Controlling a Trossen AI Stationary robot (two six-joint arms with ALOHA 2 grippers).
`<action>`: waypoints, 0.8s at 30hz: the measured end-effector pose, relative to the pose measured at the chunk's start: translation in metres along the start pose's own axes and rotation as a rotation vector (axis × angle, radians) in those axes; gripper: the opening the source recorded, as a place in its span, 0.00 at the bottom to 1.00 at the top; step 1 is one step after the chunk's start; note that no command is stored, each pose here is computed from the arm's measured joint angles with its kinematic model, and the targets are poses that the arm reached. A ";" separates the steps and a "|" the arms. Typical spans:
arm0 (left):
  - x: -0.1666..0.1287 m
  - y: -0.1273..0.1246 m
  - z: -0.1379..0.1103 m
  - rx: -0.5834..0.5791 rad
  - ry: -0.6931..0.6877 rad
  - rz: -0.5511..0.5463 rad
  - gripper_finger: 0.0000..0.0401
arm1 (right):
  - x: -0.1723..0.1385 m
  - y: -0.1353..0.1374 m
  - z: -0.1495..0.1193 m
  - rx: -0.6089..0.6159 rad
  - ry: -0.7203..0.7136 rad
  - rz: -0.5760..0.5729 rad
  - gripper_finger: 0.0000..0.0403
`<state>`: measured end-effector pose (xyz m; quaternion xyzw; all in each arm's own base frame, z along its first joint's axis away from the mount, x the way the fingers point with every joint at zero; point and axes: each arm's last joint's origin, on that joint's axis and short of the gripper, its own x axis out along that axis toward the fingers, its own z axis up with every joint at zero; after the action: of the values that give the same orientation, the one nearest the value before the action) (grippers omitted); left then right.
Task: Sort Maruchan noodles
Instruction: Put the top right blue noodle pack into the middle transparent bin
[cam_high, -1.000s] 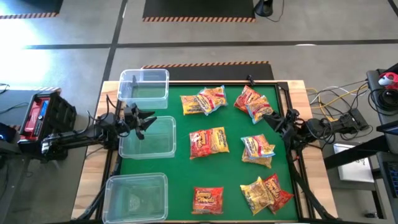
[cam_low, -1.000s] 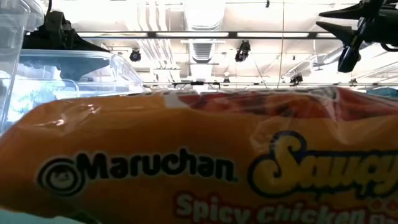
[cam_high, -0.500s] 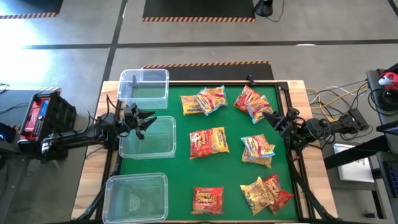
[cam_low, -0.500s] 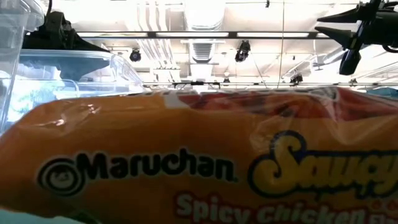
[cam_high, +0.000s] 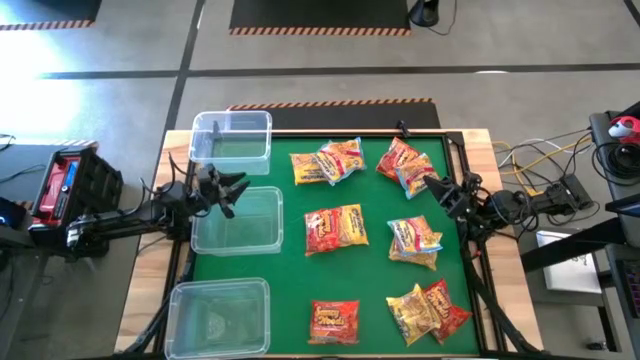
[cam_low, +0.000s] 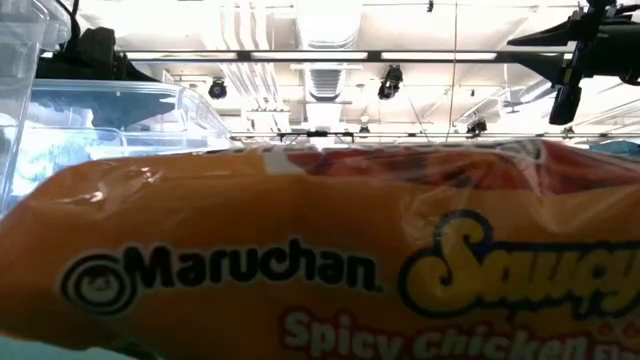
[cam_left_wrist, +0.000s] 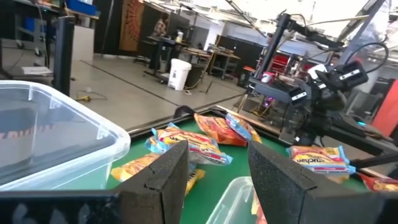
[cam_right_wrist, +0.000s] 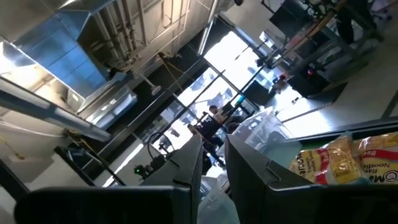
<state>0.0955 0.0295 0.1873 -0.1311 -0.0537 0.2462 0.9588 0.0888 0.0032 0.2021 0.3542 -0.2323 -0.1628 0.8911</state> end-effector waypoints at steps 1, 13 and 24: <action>0.000 0.000 0.000 0.000 -0.002 0.007 0.37 | 0.000 0.000 0.000 0.000 -0.003 -0.005 0.15; 0.000 0.002 0.006 -0.005 -0.085 0.094 0.37 | 0.000 -0.004 0.001 -0.011 -0.067 -0.119 0.15; -0.002 0.001 0.020 -0.143 -0.248 0.155 0.37 | 0.001 0.002 0.009 0.065 -0.100 -0.100 0.15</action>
<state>0.0895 0.0342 0.2062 -0.1714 -0.1788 0.3292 0.9112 0.0847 -0.0008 0.2094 0.3856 -0.2637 -0.2169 0.8571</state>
